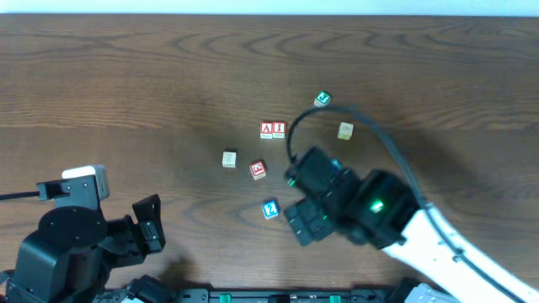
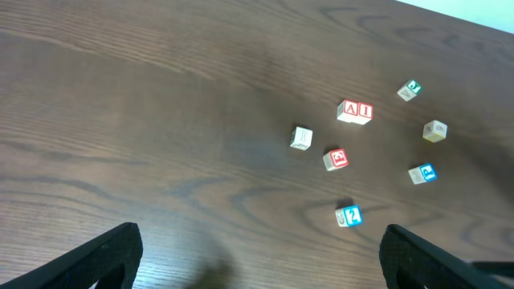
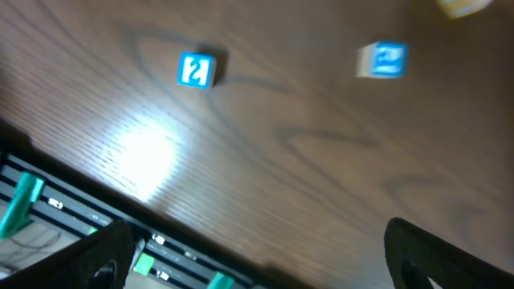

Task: Spell out Ai2
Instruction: 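Lower the right gripper over the blue 2 block and close on it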

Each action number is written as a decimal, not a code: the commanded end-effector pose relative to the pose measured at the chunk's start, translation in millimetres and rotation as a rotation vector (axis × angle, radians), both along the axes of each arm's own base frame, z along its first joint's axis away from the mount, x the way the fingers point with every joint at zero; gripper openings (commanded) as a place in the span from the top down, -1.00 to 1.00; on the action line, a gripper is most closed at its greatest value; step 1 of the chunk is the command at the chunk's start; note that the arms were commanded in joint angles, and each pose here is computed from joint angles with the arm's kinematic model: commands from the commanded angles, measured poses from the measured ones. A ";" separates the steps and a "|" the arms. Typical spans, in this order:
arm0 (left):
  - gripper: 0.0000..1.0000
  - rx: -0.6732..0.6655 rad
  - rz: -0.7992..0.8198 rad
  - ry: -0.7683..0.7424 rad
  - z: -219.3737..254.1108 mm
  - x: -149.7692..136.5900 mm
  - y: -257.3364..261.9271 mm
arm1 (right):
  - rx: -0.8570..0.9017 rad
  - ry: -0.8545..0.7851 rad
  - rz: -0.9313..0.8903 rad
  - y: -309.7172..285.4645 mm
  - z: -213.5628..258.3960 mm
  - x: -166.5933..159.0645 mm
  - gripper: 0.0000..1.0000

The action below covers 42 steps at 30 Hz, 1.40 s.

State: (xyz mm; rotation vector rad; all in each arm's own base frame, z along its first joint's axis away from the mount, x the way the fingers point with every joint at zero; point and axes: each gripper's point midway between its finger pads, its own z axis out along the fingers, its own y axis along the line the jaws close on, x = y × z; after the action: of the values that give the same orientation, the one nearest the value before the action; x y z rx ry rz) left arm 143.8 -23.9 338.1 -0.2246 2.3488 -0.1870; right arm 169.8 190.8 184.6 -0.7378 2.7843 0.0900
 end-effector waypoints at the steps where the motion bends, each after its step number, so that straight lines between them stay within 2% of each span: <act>1: -0.91 0.010 0.014 -0.010 1.8 -1.0 4.1 | 0.011 0.014 -0.085 2.4 -22.0 -8.4 -0.98; 6: -0.91 0.010 0.014 -0.010 1.8 -1.0 4.1 | 0.117 0.096 -0.002 32.2 -65.3 -16.9 -0.99; 13: -0.91 0.009 0.015 -0.011 2.1 -0.7 4.1 | -0.035 0.120 0.041 29.7 -107.9 -9.4 -0.98; 19: -0.91 0.010 0.014 -0.010 1.8 -1.0 4.2 | -0.063 0.184 0.062 44.9 -144.1 -6.8 -0.98; 28: -0.91 0.040 0.045 -0.024 3.4 0.8 11.5 | 0.057 0.128 0.054 74.8 -142.9 9.9 -0.99; 42: -0.91 0.049 0.044 -0.010 0.8 -1.7 13.0 | 0.040 0.081 -0.059 76.2 -157.9 27.1 -0.88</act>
State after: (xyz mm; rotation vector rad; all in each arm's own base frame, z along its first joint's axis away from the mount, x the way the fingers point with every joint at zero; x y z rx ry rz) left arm 143.3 -16.0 337.1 -0.2400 2.3452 -0.1335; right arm 195.9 266.2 28.1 -0.6982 2.8722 0.1898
